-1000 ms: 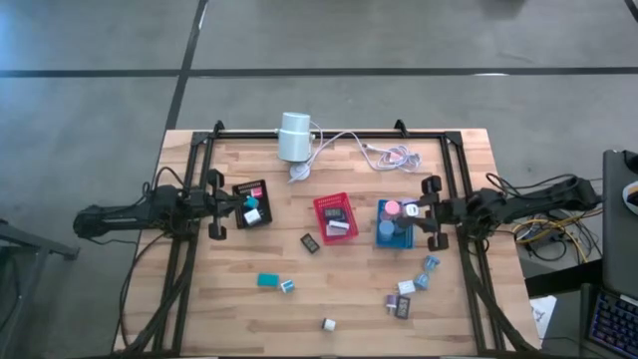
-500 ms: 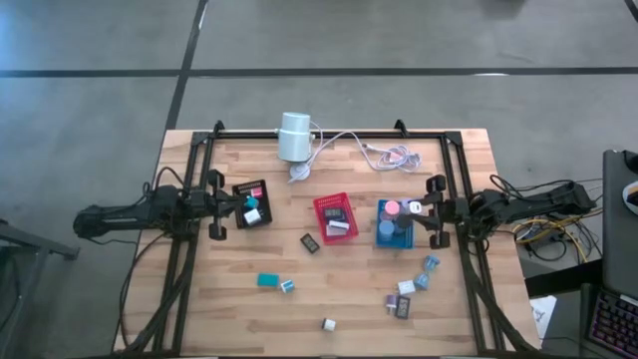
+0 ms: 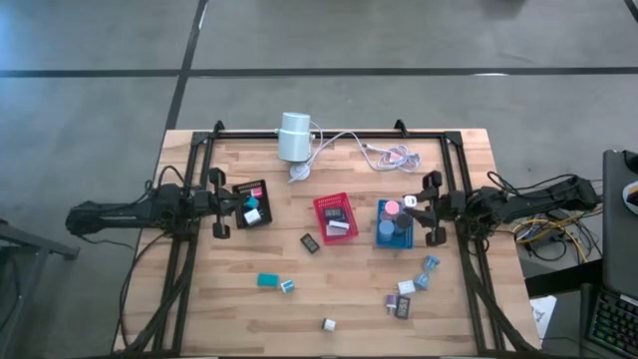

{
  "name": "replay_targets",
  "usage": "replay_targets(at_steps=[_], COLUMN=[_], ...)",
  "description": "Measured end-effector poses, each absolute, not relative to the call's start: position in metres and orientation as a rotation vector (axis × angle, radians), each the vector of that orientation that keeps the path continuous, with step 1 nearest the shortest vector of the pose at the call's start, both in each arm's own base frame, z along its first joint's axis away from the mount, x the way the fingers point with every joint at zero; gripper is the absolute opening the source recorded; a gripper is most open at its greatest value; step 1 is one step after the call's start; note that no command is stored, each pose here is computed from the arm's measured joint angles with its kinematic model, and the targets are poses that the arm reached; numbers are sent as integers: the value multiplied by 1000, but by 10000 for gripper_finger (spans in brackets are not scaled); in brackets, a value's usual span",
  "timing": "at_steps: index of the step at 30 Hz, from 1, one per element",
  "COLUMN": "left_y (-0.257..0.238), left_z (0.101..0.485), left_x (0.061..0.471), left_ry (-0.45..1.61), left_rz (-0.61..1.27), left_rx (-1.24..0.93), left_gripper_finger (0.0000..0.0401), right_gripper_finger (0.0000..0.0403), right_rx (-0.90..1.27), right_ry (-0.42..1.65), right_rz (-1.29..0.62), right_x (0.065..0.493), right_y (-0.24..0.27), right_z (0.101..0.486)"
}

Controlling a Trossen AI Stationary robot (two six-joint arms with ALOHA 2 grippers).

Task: Pick & Place Office items
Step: Put the white charger adapter into the black bin

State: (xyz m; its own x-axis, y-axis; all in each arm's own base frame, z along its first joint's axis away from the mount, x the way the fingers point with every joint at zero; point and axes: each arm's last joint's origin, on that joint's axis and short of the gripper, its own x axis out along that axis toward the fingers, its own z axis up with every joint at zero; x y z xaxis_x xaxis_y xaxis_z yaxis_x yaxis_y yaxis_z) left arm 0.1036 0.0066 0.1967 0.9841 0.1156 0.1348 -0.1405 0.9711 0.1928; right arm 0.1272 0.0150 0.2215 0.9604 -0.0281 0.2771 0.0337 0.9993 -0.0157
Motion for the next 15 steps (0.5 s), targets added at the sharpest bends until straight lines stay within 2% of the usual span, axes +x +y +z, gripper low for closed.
replay_targets(at_steps=[7, 15], left_y=[5, -21], left_z=[219, 278], left_x=[131, 186], left_ry=[-83, -24], left_rz=[120, 27], left_rx=[396, 676], left_gripper_finger=[55, 124], right_gripper_finger=[125, 125], right_rx=[28, 99], right_ry=[-232, -188], right_rz=[36, 5], right_x=[159, 194], right_y=[22, 19], right_z=[247, 274])
